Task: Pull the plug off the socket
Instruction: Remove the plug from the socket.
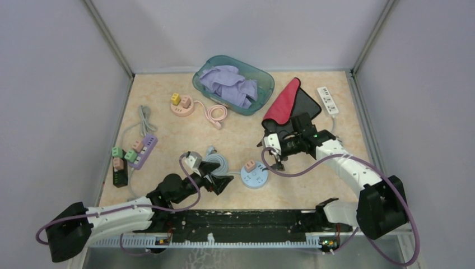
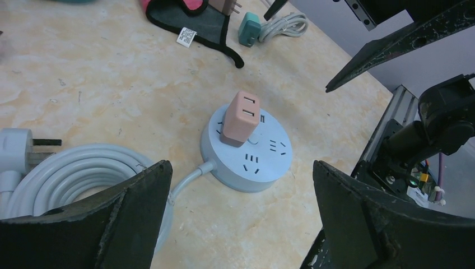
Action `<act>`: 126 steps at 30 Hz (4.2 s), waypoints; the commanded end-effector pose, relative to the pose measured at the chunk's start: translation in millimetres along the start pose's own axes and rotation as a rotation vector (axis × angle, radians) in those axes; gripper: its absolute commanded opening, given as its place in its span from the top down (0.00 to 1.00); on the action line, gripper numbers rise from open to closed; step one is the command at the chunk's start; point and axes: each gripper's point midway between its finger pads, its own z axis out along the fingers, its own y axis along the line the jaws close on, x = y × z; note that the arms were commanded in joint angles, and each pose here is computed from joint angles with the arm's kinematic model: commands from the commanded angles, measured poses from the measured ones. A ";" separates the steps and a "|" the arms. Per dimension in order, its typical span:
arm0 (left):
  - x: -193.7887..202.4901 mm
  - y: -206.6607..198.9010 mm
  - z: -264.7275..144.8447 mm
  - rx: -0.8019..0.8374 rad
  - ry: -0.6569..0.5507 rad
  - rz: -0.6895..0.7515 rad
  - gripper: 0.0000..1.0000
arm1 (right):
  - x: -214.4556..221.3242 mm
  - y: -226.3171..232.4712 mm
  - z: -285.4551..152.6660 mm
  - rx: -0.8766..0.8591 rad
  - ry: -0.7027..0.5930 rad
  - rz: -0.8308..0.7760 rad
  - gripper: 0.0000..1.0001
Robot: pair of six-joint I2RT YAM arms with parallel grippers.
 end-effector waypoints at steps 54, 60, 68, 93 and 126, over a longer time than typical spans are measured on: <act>33.8 13.4 -3.8 -0.024 0.089 0.005 0.01 | 40.6 0.2 79.8 -0.282 0.274 -0.099 0.84; 30.6 9.2 0.4 -0.019 0.073 -0.055 0.02 | 29.5 -1.4 73.9 -0.230 0.250 -0.124 1.00; 30.1 -2.2 9.1 -0.021 0.098 -0.264 0.04 | 10.1 -19.2 64.9 -0.082 0.216 -0.089 1.00; 46.4 11.0 12.4 -0.175 0.060 -0.857 0.09 | -3.4 -62.3 69.5 0.148 0.030 0.368 1.00; 43.6 24.1 49.1 -0.099 -0.007 -0.942 0.89 | 10.2 -40.9 92.3 0.055 0.005 0.471 1.00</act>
